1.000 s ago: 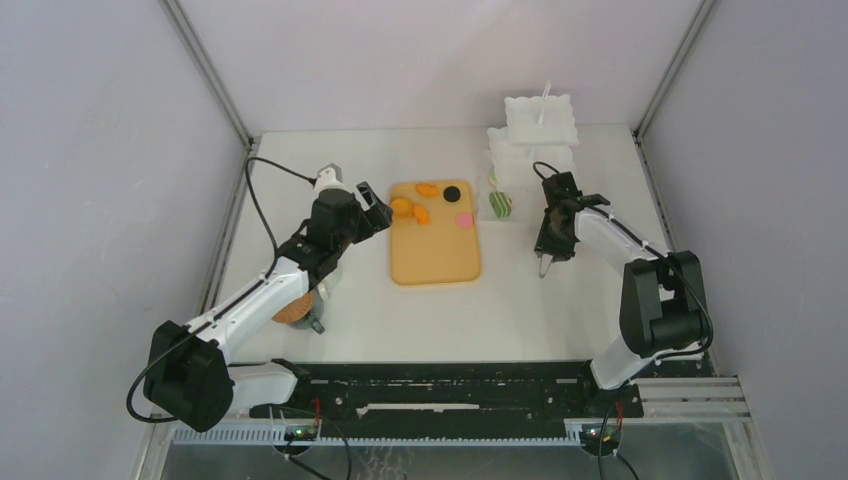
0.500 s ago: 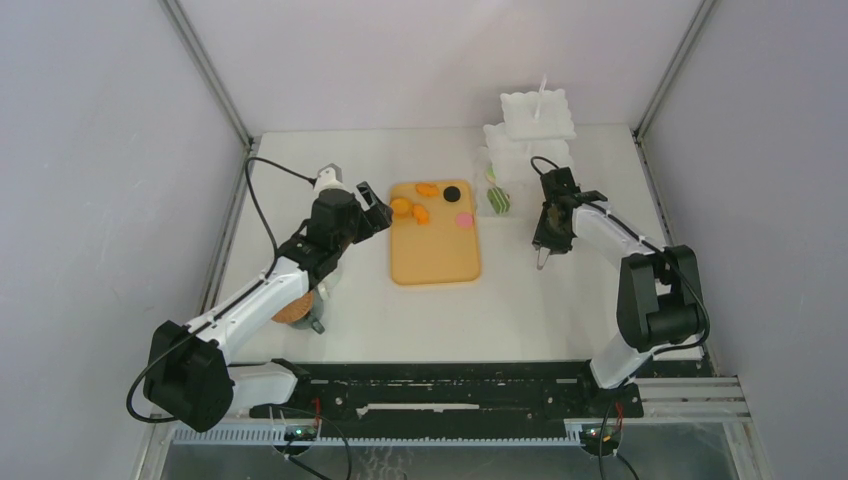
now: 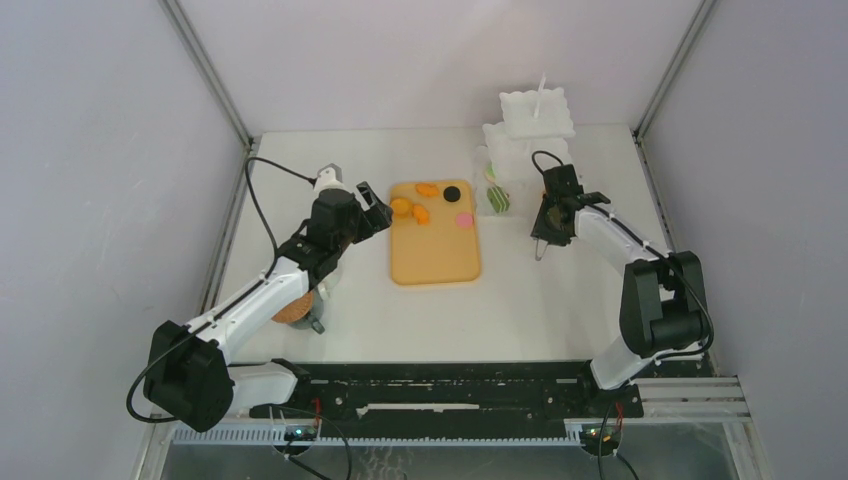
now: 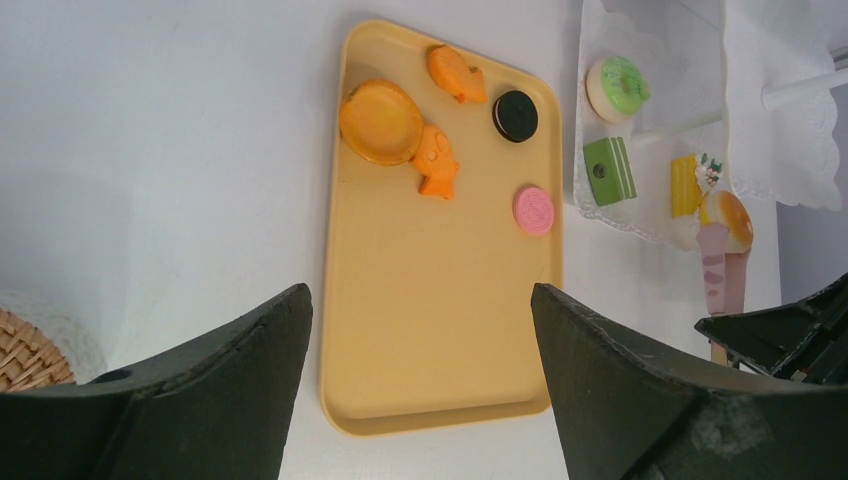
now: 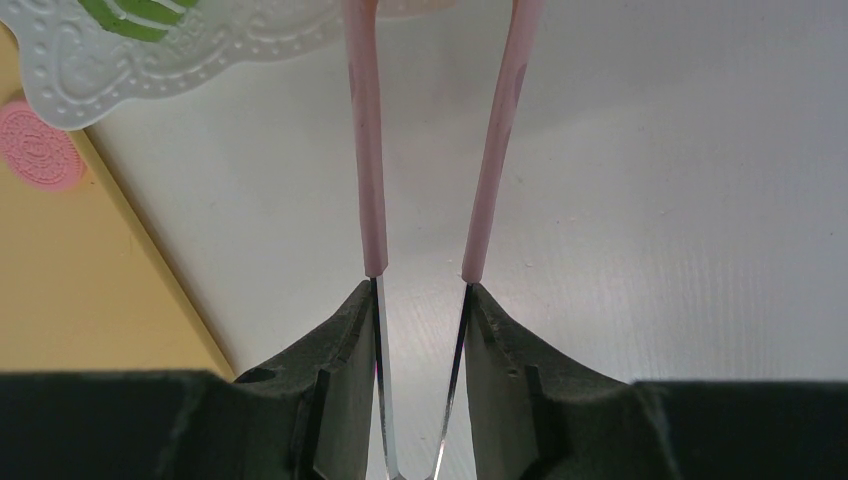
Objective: Serve the afternoon tea
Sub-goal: Place the desert on the desert table, then move the desert table to the center of the board.
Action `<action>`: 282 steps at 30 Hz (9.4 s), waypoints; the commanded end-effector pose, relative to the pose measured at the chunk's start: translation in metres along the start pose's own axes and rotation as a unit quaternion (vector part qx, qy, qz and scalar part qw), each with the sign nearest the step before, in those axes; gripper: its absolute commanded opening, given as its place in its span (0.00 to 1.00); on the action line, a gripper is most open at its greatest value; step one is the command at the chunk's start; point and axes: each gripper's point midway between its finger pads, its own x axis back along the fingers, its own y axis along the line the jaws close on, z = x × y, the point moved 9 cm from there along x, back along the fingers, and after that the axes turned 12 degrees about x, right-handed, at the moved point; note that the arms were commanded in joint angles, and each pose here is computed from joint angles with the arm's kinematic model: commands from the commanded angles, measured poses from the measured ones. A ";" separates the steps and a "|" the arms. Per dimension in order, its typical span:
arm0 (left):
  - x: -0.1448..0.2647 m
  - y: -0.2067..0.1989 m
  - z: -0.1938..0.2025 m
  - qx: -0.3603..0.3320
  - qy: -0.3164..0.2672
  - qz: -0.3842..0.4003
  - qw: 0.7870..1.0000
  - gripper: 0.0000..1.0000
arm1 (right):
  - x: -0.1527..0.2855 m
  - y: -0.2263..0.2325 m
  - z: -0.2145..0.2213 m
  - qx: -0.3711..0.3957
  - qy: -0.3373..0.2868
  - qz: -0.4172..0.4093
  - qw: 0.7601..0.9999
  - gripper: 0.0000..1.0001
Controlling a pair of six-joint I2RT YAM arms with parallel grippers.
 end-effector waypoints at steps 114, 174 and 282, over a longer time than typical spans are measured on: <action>-0.159 -0.151 0.047 0.072 0.344 0.385 0.854 0.00 | 0.009 -0.099 -0.050 -0.160 -0.106 0.081 0.978 0.22; -0.160 -0.166 0.036 0.055 0.442 0.484 0.754 0.09 | 0.008 -0.032 0.009 0.022 -0.028 -0.003 0.999 0.23; -0.149 -0.168 0.061 0.078 0.441 0.460 0.767 0.58 | 0.018 -0.020 0.043 -0.001 0.019 -0.031 0.999 0.50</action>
